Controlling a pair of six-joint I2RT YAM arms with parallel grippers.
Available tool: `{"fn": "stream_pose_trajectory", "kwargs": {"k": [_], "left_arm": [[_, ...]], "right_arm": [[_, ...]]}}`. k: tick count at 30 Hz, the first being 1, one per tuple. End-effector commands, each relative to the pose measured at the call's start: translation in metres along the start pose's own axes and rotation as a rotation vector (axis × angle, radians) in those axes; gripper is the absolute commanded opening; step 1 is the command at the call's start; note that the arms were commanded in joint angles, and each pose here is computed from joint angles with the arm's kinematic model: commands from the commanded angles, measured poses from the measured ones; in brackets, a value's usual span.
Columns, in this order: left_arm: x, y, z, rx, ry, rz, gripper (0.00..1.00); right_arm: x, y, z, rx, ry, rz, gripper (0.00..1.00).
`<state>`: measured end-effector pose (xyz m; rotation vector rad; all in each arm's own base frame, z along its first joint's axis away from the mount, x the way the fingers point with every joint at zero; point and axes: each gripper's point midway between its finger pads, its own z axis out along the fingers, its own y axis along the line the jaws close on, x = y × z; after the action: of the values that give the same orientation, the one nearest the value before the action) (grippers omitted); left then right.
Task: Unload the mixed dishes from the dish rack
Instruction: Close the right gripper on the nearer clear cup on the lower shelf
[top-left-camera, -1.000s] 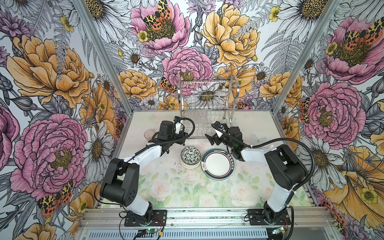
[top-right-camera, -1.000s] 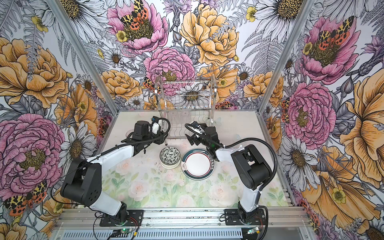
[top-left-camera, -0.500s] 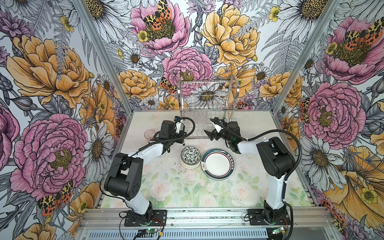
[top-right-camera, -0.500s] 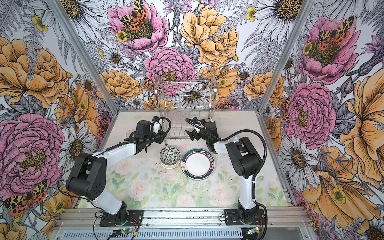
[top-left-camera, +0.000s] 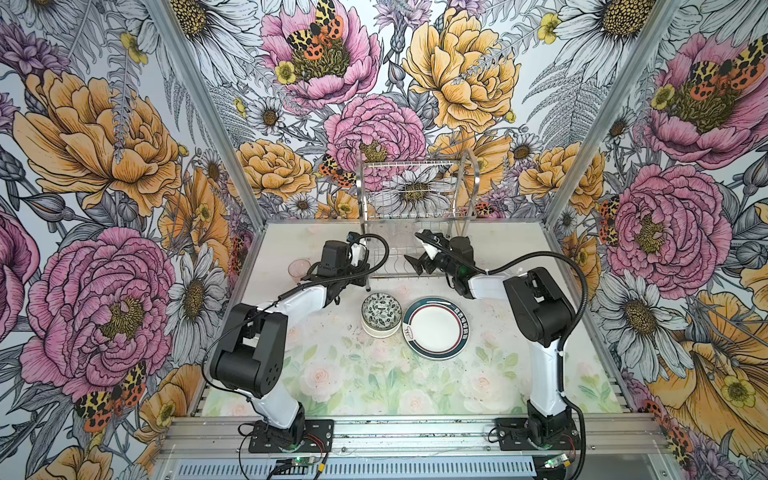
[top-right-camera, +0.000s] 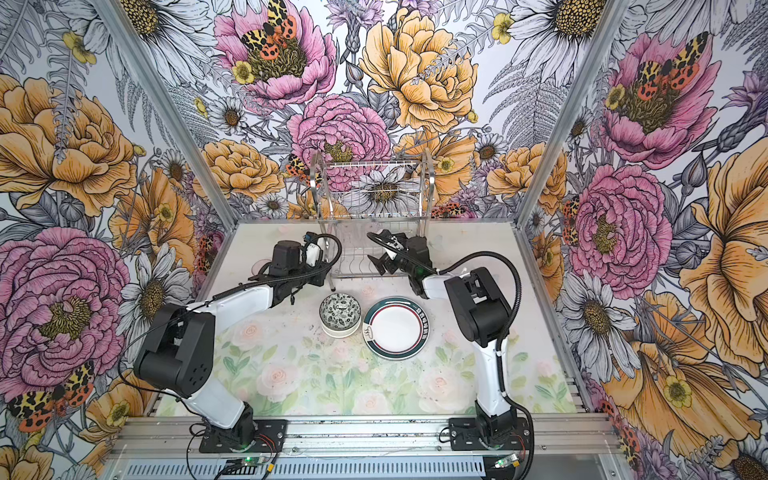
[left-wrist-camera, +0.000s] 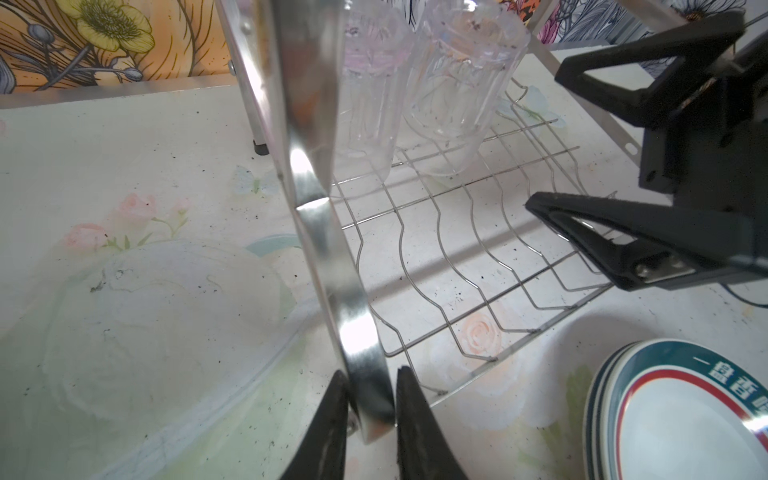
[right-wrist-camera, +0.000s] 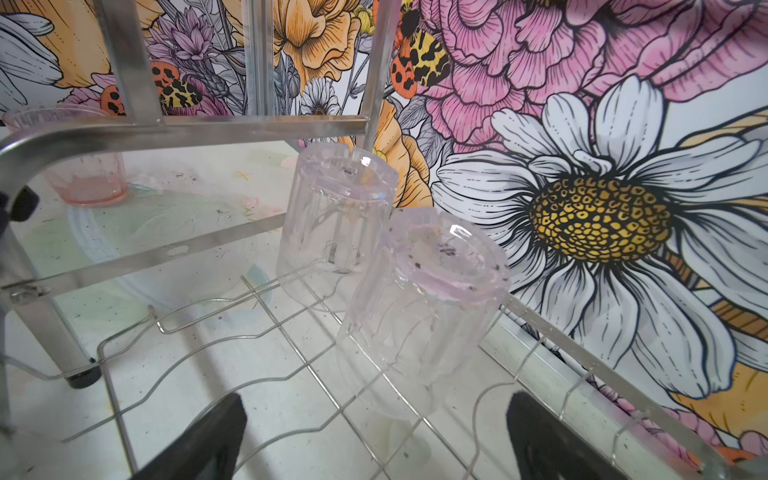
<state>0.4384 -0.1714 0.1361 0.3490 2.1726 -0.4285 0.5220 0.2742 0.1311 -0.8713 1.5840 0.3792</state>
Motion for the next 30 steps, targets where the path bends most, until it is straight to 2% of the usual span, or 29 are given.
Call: {"fn": "stream_pose_trajectory", "kwargs": {"k": [1, 5, 14, 30], "left_arm": [[-0.015, -0.003, 0.002, 0.023, -0.032, 0.011, 0.20], [-0.012, -0.002, 0.004, 0.022, -0.020, 0.009, 0.15], [-0.007, -0.002, 0.007, 0.026, 0.004, 0.007, 0.14], [0.003, -0.001, 0.006, 0.019, 0.047, 0.027, 0.13]], "right_arm": [[-0.008, -0.007, 0.008, -0.017, -0.032, -0.018, 1.00], [-0.009, -0.012, 0.016, -0.024, -0.040, -0.012, 1.00], [-0.008, -0.027, 0.034, -0.032, -0.037, -0.013, 1.00], [0.001, -0.040, 0.072, -0.116, 0.002, -0.127, 1.00]]}}
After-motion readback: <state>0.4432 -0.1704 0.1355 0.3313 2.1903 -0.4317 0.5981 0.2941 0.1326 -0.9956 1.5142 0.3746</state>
